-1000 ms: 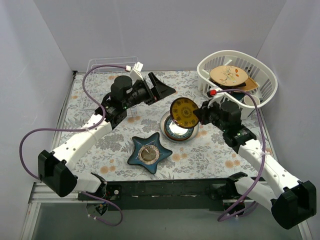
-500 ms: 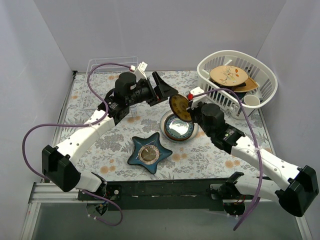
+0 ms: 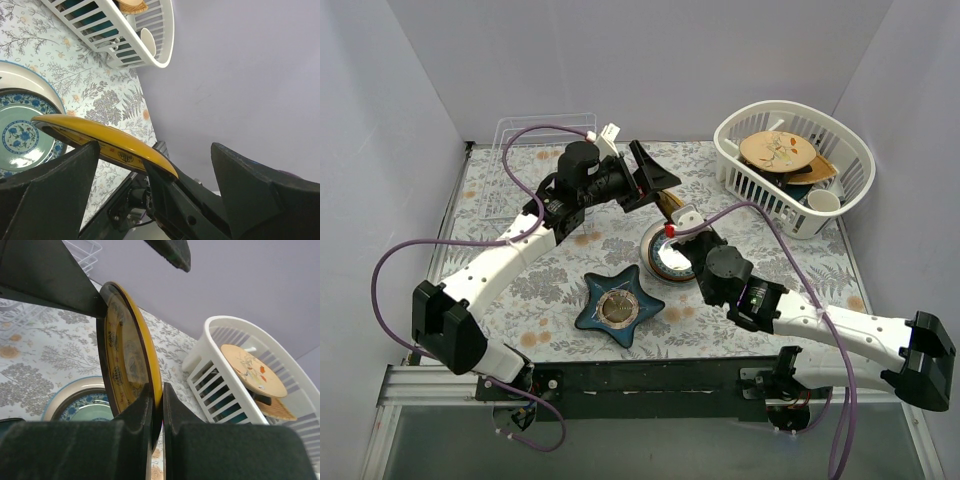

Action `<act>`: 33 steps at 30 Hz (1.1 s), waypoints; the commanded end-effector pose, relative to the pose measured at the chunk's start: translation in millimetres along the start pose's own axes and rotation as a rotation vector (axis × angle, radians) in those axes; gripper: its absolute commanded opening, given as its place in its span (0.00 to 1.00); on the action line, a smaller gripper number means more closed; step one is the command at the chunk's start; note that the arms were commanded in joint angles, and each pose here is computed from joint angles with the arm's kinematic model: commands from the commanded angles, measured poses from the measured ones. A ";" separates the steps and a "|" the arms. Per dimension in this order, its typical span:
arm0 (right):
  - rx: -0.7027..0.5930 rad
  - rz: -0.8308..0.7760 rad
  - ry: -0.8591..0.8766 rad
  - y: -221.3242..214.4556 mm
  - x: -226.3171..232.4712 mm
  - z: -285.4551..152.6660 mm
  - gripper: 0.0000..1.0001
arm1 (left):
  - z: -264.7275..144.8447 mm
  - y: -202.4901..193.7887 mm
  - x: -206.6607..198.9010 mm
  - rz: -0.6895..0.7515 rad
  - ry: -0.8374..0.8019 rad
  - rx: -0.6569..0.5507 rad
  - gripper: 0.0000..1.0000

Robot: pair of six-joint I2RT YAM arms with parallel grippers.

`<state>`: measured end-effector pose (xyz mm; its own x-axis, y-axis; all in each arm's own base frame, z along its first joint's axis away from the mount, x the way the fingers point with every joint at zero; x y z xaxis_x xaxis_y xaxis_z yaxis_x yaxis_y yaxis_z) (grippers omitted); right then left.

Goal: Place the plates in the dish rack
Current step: Insert the plate into the dish rack.

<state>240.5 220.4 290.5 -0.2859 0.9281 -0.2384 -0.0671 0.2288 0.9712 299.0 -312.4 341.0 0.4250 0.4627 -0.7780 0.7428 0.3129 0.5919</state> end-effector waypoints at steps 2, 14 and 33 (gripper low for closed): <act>-0.089 0.050 -0.145 20.1 -18.2 -12.2 0.01 | -0.1 -1.0 1.2 -0.028 -0.013 0.005 0.88; -0.174 -0.033 -0.279 8.3 -16.1 -15.6 0.01 | 24.6 -12.7 12.3 -0.098 -0.069 0.077 0.78; -0.241 -0.062 -0.346 20.6 -8.5 -15.6 0.01 | 23.3 -9.5 12.4 -0.093 -0.041 0.076 0.00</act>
<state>234.6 229.5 264.5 0.0175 0.8243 -0.5658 -0.2035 0.5570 0.8052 312.2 -333.9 305.6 0.2042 0.3814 -0.9016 0.8787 0.3345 0.3405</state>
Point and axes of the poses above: each gripper's point midway between its finger pads, its own z axis out along the fingers, its own x axis along the line the jaws close on, y = z × x, the point moved 3 cm from there along -z, back along the fingers, and after that the axes turned 11 degrees about z, right-handed, at the moved point
